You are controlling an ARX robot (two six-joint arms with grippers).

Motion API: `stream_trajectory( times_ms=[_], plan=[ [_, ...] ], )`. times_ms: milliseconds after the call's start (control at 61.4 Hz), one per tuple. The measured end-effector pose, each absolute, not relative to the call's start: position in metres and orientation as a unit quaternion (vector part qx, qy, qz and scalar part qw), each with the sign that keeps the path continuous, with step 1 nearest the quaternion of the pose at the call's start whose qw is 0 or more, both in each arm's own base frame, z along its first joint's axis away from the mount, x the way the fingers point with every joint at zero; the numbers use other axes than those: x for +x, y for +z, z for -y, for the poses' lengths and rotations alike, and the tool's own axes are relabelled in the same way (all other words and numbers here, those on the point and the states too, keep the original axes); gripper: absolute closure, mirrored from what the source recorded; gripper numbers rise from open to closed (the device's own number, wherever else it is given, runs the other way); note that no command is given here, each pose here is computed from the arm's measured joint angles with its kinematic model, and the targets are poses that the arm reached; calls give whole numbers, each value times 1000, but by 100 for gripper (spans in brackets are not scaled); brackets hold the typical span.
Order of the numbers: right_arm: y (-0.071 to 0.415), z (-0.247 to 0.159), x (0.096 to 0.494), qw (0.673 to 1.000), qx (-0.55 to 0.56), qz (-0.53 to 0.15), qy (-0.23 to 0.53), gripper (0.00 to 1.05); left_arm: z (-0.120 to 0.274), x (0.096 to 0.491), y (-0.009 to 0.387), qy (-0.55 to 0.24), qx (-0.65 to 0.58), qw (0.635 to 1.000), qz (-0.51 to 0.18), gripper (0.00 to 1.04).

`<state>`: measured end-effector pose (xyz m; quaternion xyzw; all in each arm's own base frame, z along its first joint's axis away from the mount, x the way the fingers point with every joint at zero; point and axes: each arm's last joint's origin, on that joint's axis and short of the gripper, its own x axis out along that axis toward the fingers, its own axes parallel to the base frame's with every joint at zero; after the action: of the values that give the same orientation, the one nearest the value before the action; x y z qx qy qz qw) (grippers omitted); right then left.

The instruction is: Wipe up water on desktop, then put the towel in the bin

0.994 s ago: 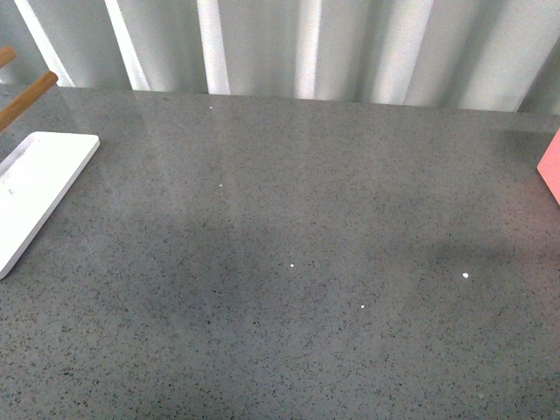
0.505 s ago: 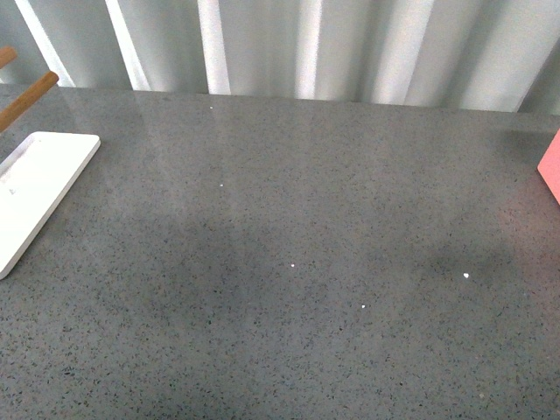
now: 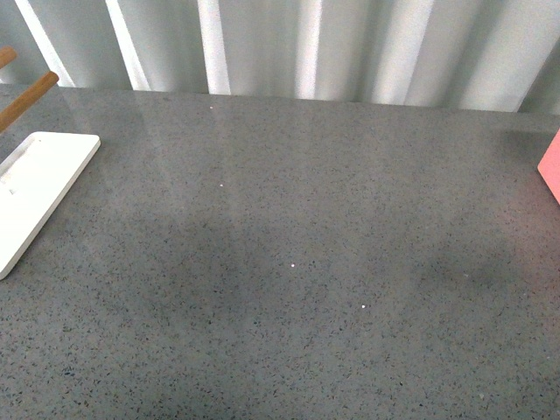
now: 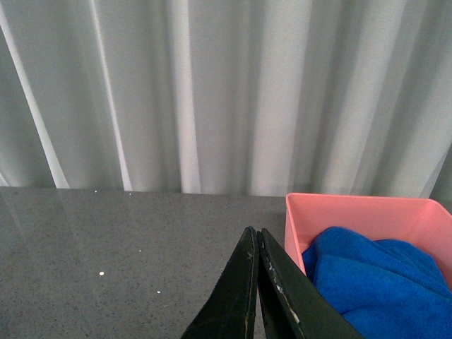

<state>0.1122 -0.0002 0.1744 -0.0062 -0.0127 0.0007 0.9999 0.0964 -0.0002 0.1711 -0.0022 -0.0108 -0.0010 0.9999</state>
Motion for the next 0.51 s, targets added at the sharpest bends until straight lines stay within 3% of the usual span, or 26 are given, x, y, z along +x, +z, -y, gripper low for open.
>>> stream_trajectory(
  times_ms=[505],
  plan=[
    [171, 0, 97, 1000, -5, 9, 0, 102, 0, 96, 171, -1, -2, 1000, 11, 7]
  ],
)
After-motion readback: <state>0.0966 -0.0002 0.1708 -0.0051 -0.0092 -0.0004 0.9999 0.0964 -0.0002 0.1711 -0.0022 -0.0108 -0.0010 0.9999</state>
